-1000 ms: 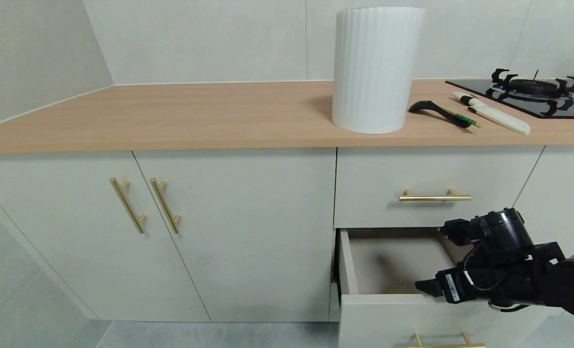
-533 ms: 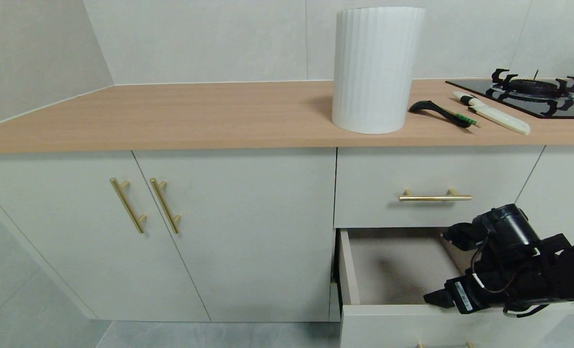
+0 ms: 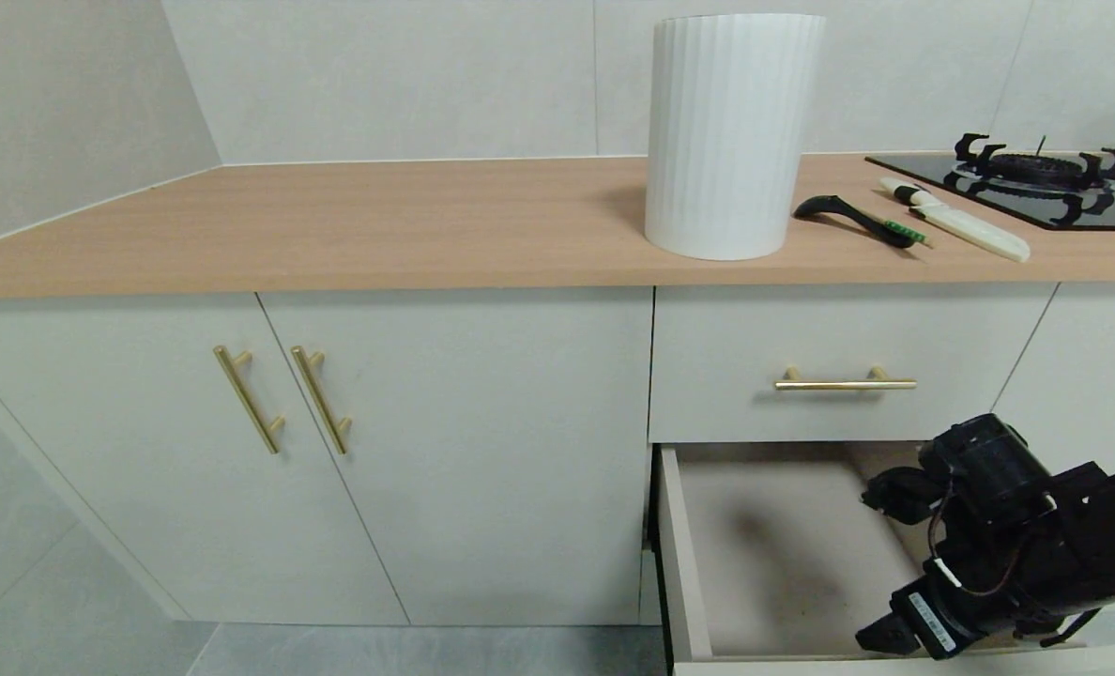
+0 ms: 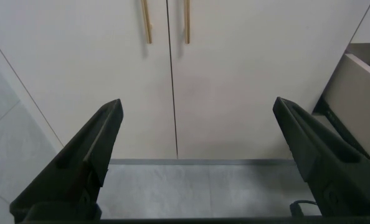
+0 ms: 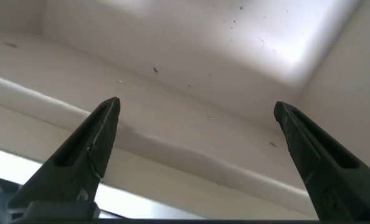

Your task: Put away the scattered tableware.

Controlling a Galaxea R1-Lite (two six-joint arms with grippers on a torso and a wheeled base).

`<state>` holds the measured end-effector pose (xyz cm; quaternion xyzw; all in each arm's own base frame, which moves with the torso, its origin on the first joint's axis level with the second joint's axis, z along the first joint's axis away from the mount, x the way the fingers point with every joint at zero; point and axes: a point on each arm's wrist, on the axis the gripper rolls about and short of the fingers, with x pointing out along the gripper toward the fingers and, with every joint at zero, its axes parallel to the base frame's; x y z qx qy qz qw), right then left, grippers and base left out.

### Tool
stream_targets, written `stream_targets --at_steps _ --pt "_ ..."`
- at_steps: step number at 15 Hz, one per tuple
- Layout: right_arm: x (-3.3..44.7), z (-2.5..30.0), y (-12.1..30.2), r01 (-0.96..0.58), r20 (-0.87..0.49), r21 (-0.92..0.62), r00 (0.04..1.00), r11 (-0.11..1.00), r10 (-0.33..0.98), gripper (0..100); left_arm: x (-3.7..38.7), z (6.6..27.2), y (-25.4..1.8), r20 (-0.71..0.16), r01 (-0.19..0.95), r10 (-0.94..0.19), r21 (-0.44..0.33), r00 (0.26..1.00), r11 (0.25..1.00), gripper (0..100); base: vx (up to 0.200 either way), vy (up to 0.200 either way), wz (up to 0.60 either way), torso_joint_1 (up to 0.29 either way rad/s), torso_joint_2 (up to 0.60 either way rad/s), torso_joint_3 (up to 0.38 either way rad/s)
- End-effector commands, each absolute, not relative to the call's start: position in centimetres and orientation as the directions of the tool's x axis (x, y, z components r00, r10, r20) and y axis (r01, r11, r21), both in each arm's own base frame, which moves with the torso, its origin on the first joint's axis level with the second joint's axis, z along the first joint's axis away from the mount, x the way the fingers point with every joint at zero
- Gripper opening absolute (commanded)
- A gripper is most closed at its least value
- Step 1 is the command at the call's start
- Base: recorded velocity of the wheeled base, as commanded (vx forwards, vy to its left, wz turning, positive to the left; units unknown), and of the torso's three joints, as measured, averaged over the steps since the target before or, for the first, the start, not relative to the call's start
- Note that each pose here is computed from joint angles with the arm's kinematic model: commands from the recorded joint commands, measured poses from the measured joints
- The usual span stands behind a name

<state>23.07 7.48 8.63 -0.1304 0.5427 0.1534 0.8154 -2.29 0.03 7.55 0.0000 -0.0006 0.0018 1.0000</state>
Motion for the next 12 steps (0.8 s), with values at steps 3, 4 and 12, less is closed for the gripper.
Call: stream_targets --at_steps 3,4,12 --pt "22.2 8.6 7.2 -0.431 -0.953 -0.057 0.292 0.901 0.079 100 -2.3 7.5 0.0 0.0 -0.003 0.003 0.0 1.0 1.0 100 0.0 0.0 0.0 0.0 0.0 0.0" --pt "21.9 8.5 7.3 -0.448 -0.959 -0.06 0.273 0.892 0.072 100 -2.3 7.5 0.0 0.0 -0.003 0.003 0.0 1.0 1.0 100 0.0 0.0 0.0 0.0 0.0 0.0" --pt "21.7 8.4 7.4 -0.46 -0.964 -0.091 0.264 0.883 0.038 100 -2.3 7.5 0.0 0.0 -0.003 0.003 0.0 1.0 1.0 100 0.0 0.0 0.0 0.0 0.0 0.0"
